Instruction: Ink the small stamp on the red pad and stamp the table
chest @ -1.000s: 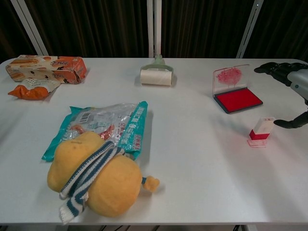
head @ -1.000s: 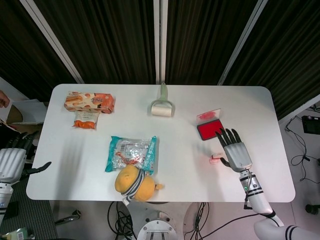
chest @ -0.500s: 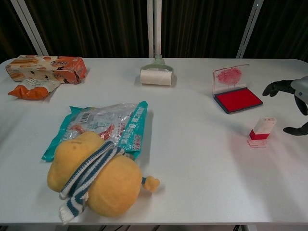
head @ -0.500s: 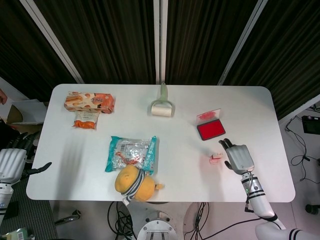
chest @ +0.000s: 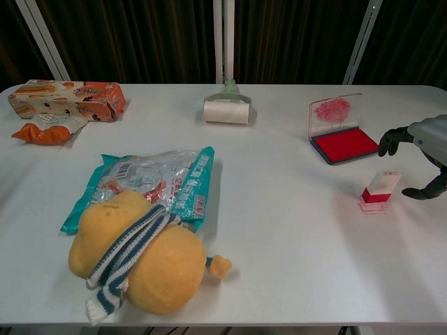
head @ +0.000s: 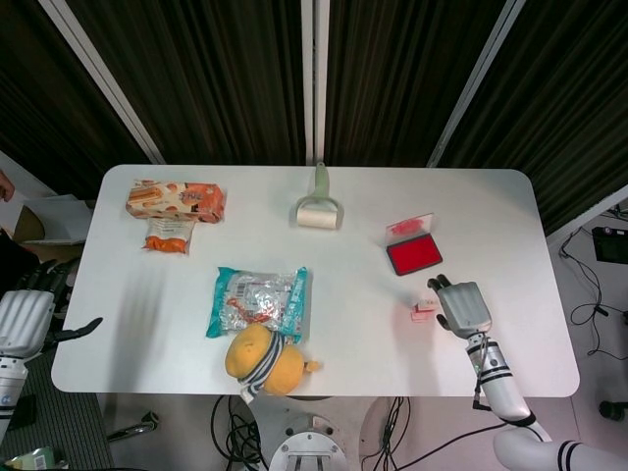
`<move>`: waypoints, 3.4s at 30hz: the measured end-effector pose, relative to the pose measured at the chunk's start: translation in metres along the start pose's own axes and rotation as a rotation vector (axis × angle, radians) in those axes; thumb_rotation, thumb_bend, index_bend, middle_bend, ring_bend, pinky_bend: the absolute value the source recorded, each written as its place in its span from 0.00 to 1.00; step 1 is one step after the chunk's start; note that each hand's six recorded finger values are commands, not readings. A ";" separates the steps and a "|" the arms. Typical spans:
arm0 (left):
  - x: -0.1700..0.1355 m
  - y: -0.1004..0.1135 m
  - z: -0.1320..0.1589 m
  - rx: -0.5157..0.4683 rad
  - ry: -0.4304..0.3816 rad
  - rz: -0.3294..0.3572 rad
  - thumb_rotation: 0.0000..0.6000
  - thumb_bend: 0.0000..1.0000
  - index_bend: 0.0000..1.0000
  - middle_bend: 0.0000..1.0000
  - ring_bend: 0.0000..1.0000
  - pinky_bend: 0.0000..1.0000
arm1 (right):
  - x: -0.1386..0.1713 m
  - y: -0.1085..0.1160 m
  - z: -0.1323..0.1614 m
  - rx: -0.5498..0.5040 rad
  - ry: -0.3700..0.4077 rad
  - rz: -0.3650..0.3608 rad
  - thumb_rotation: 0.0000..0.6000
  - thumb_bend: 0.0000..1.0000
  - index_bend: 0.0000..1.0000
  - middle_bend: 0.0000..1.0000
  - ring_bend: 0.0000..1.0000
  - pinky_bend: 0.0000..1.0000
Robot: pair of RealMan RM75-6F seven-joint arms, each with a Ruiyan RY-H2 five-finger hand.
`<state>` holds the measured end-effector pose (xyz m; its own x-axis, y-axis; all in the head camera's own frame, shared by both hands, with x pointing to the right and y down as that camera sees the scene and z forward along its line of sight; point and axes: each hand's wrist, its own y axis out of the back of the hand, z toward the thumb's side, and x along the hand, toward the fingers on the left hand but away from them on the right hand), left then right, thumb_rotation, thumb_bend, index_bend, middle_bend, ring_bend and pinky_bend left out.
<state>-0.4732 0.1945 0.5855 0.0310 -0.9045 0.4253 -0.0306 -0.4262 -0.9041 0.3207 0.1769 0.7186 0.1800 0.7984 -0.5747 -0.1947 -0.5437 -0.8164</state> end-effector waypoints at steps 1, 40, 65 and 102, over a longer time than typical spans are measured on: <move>0.000 0.000 -0.001 0.000 0.001 -0.001 0.56 0.12 0.11 0.19 0.12 0.21 | -0.001 -0.001 0.001 -0.002 0.000 0.001 1.00 0.15 0.35 0.32 0.80 0.97; -0.004 0.000 -0.007 -0.002 0.015 0.003 0.61 0.12 0.11 0.19 0.12 0.21 | -0.014 -0.021 0.021 -0.026 -0.008 -0.012 1.00 0.22 0.52 0.47 0.82 0.97; -0.004 0.003 -0.006 -0.001 0.012 0.002 0.61 0.12 0.11 0.19 0.12 0.21 | -0.016 -0.020 0.020 -0.020 -0.022 -0.016 1.00 0.35 0.58 0.53 0.82 0.97; -0.004 -0.001 -0.010 -0.005 0.020 -0.009 0.61 0.12 0.11 0.19 0.12 0.21 | -0.128 0.014 0.020 0.019 -0.078 0.053 1.00 0.36 0.60 0.54 0.82 0.97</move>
<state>-0.4831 0.1984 0.5853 0.0111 -0.9007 0.4342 -0.0359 -0.4343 -0.9000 0.2756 0.0729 0.7819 0.0938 0.7868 -0.6101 -0.2203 -0.5812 -0.7834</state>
